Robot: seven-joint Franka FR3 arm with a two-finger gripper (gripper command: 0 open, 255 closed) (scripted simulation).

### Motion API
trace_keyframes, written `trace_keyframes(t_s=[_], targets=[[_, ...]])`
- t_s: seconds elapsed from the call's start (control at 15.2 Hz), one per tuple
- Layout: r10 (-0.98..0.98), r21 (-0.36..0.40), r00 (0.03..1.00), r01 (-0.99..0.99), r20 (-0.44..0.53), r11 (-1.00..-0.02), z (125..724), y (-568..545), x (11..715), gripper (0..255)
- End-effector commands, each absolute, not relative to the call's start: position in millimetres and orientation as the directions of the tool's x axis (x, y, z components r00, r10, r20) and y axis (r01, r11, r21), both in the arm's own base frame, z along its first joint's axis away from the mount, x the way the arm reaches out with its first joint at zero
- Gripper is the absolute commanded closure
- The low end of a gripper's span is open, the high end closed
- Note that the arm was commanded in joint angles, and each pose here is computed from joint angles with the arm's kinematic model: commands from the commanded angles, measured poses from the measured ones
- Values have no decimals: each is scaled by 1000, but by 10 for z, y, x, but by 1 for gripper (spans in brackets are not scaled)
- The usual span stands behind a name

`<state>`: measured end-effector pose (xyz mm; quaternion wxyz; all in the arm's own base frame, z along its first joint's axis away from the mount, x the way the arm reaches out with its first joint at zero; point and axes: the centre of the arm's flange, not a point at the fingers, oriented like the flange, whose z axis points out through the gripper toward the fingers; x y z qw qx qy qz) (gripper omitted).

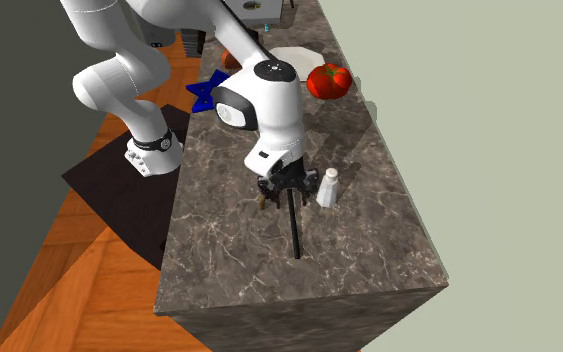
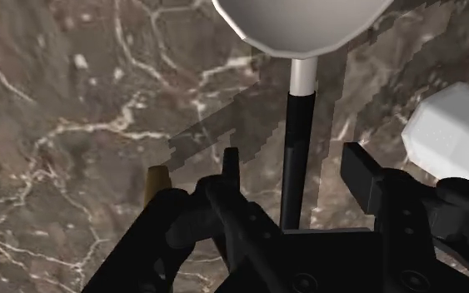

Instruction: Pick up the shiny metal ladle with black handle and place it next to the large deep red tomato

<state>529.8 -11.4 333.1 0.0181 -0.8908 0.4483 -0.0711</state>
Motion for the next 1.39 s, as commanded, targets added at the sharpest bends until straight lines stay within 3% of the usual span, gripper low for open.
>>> trace_keyframes(t_s=[0.0,0.53,1.32], targets=[[-801,-96,588,-796,110,-597,3331,-114,5298,255],[-801,-96,588,-796,110,-597,3331,-114,5298,255],[-801,-96,588,-796,110,-597,3965,-114,5298,255]])
